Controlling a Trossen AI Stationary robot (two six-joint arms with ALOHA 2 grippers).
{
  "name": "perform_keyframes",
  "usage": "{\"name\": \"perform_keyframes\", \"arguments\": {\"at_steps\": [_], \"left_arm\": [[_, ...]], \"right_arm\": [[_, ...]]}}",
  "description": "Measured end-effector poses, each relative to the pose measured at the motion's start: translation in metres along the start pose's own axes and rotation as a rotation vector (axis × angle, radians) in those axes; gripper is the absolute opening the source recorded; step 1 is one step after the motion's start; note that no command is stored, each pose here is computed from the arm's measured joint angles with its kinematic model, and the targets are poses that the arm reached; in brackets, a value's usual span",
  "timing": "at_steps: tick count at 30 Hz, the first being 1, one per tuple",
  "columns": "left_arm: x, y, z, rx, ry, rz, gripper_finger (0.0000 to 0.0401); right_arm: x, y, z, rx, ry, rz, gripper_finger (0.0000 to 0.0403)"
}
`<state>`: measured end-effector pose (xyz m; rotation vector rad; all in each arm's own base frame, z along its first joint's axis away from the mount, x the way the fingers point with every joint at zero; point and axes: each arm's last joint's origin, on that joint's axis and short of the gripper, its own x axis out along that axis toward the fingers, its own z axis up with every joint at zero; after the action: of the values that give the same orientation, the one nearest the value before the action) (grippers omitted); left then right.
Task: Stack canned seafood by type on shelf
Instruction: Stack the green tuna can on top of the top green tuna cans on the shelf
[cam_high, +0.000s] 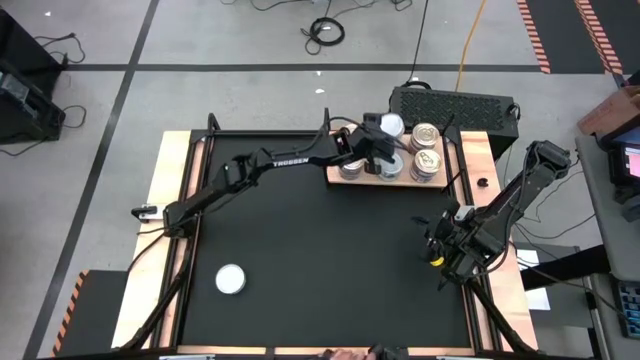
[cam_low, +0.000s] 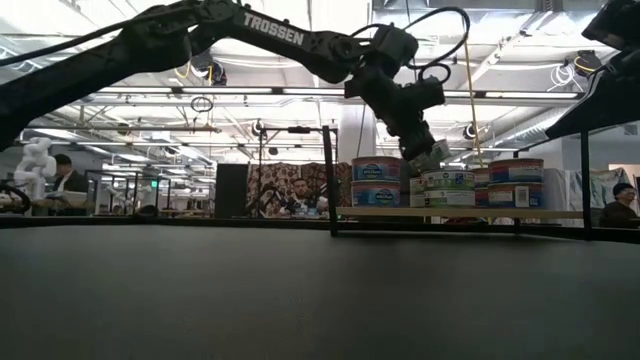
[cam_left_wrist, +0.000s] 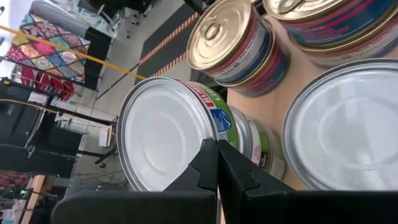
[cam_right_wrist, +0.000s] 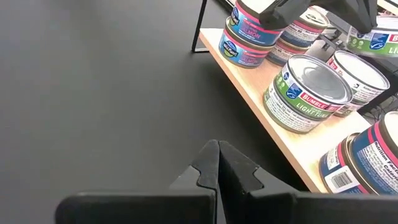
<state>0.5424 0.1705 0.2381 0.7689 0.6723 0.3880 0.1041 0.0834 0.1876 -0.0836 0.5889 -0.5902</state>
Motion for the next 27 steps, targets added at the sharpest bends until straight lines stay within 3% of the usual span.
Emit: {"name": "perform_keyframes", "arguments": {"at_steps": [8, 21, 27], "left_arm": [[0.01, 0.002, -0.015, -0.008, 0.018, -0.036, 0.0], [0.01, 0.002, -0.014, 0.0, 0.01, -0.036, 0.0], [0.01, 0.003, -0.013, 0.011, -0.003, -0.022, 0.0022]], "right_arm": [[0.0, 0.0, 0.0, 0.013, 0.0, 0.001, 0.0], [0.0, 0.0, 0.0, 0.015, 0.001, 0.002, 0.0], [0.0, 0.0, 0.0, 0.016, 0.005, 0.004, 0.0]]}}
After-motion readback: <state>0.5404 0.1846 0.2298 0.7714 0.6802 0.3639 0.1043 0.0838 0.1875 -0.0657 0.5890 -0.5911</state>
